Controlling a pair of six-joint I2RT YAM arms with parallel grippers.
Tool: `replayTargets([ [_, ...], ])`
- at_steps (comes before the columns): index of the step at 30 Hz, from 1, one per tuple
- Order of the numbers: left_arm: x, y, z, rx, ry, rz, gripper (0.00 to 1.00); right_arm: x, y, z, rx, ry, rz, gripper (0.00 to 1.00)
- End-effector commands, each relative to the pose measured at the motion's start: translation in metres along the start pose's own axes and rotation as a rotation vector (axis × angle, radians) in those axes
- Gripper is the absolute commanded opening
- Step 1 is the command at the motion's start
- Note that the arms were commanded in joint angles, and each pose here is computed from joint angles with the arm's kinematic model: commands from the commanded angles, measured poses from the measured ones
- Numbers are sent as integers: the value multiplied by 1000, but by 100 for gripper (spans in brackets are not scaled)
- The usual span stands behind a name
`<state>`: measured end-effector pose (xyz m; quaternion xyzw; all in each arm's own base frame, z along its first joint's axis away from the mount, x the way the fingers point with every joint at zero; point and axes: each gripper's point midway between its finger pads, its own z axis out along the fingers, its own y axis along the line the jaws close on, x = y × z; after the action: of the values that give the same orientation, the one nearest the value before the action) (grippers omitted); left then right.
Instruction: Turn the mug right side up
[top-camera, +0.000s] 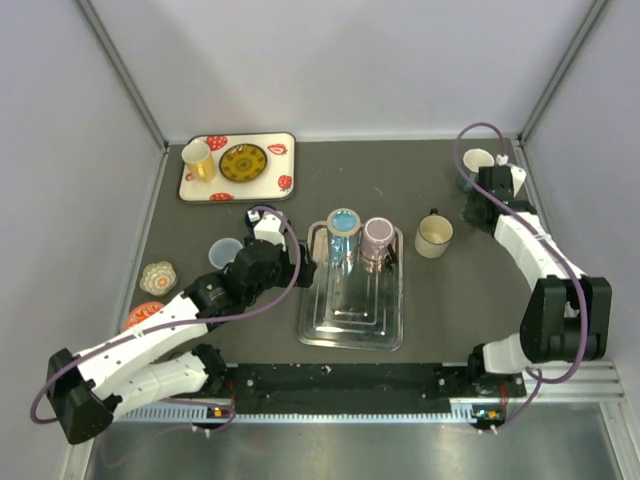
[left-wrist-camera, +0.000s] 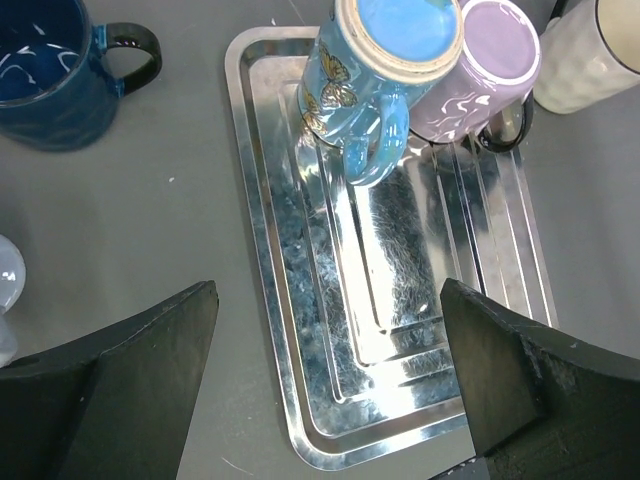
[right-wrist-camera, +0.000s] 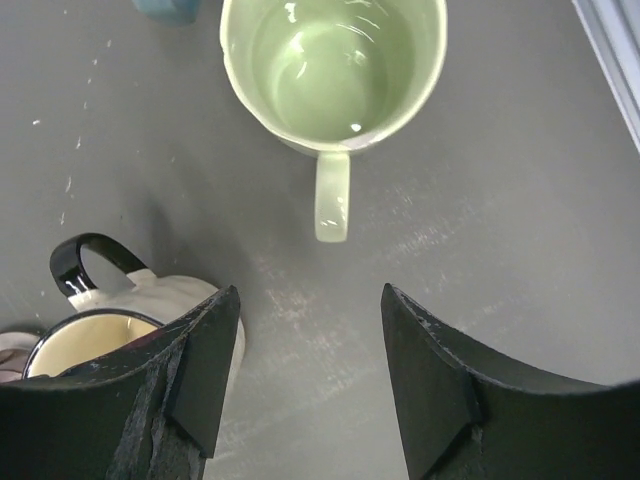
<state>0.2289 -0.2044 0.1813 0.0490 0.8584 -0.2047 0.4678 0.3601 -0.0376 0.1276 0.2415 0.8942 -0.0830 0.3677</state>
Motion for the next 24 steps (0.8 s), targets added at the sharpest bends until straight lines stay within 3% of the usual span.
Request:
replayTargets([
  [1,-1,-7,6,33,-5,2,99,-20,14,13,-35,-49,-17,60],
  [16,5,-11,12,40,19,5,99,-37,12,44,51,-41,-110,55],
  [24,9,-10,16,36,33,8,99,-33,-3,57,83,-17,-75,47],
])
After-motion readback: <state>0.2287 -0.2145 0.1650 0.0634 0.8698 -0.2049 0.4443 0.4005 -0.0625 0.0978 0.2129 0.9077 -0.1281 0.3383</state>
